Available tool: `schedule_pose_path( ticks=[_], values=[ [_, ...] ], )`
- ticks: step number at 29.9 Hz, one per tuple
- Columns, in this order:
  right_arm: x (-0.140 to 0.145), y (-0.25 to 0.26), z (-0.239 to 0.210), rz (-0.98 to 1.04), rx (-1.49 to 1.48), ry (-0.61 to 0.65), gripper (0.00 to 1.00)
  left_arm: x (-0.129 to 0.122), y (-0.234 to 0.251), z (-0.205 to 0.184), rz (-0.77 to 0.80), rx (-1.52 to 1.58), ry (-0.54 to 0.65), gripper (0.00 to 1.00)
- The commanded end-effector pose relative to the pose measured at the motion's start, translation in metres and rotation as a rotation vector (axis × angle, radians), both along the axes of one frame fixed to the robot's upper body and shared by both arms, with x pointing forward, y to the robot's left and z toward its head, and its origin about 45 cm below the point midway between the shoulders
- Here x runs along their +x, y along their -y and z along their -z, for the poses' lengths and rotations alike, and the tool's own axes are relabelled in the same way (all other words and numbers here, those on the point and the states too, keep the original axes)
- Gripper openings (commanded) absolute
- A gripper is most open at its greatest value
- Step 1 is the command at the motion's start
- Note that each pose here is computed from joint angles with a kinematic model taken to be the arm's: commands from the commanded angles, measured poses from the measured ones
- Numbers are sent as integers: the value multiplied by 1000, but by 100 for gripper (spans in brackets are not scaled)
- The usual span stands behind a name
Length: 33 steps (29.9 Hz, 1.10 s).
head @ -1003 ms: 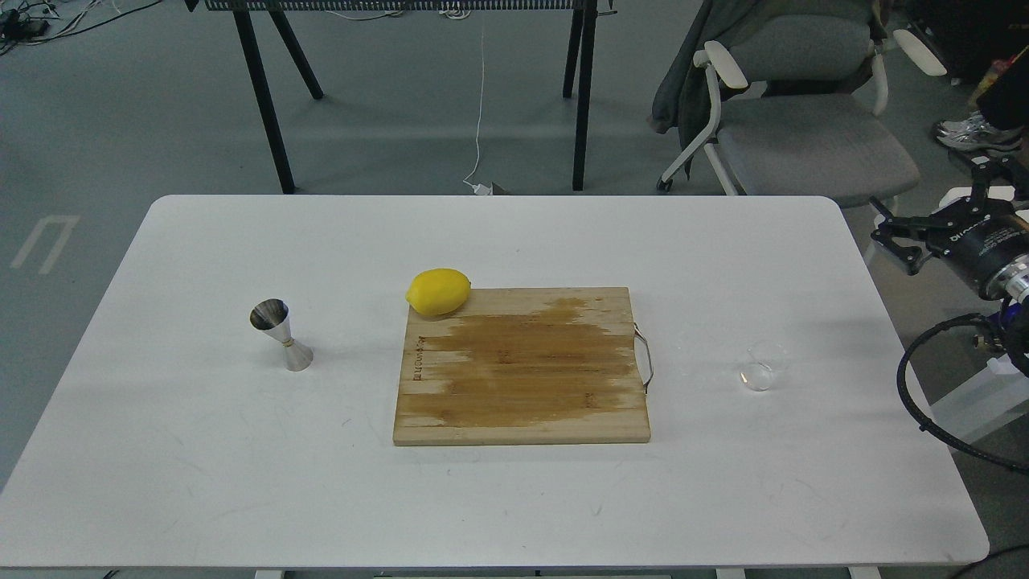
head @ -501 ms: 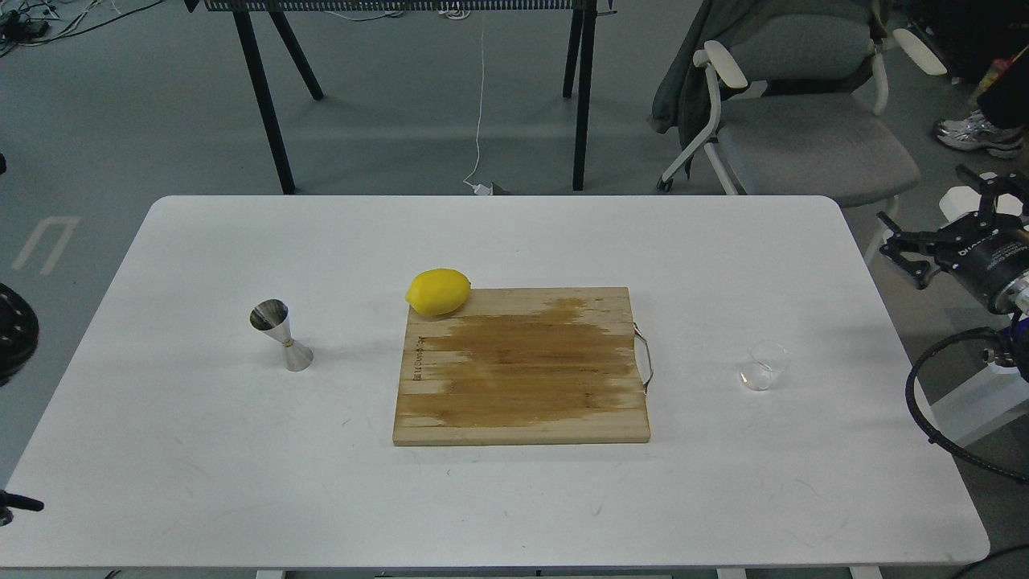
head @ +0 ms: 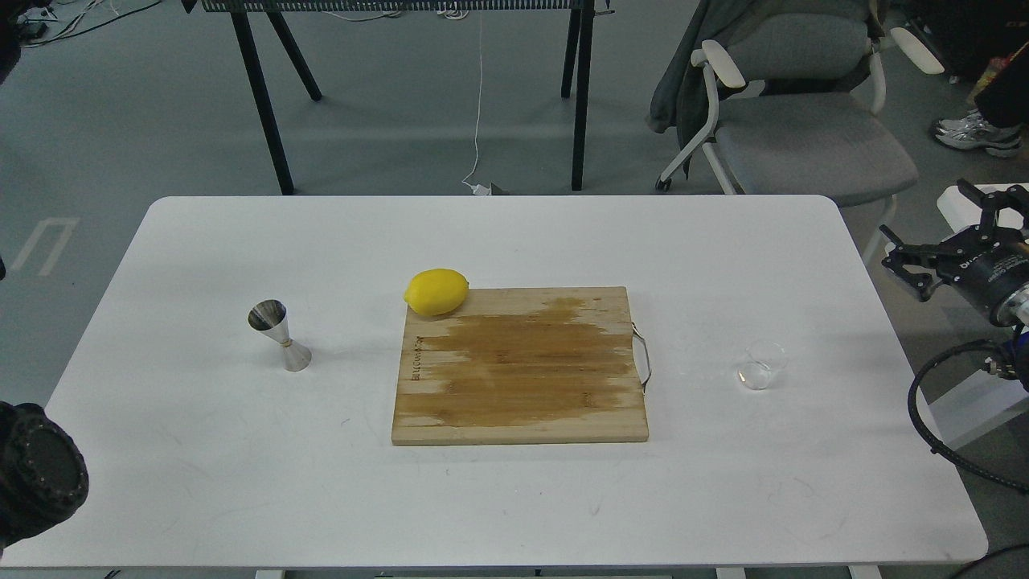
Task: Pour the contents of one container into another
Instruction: 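Move the left gripper toward the steel jigger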
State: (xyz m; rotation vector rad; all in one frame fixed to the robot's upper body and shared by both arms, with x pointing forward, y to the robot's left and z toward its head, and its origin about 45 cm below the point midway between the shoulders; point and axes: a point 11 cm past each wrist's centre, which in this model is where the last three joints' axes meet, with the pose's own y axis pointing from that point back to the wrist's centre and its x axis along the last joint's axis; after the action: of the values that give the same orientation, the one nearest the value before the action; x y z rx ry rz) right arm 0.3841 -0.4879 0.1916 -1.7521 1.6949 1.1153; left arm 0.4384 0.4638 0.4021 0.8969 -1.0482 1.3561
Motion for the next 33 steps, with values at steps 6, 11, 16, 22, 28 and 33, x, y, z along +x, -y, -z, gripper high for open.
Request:
schedule_pose_path(
  ticks=[6, 11, 16, 22, 28, 33],
  values=[
    [-7, 6, 6, 16, -3, -17, 100, -22, -52, 43, -44, 23, -176, 100],
    [-8, 6, 8, 15, -3, -21, 100, -30, -25, 68, 8, 54, -193, 100],
    [-10, 10, 10, 27, -5, -31, 100, -37, 10, 94, 73, 46, -200, 100],
    [-16, 14, 16, 40, -6, -48, 100, -61, 21, 145, 68, 70, -220, 100],
    [-16, 14, 17, 40, -6, -50, 100, -87, 13, 163, 25, 191, -133, 100],
    [-18, 16, 19, 44, -8, -56, 100, -115, 21, 156, 49, 190, -77, 100]
  ],
)
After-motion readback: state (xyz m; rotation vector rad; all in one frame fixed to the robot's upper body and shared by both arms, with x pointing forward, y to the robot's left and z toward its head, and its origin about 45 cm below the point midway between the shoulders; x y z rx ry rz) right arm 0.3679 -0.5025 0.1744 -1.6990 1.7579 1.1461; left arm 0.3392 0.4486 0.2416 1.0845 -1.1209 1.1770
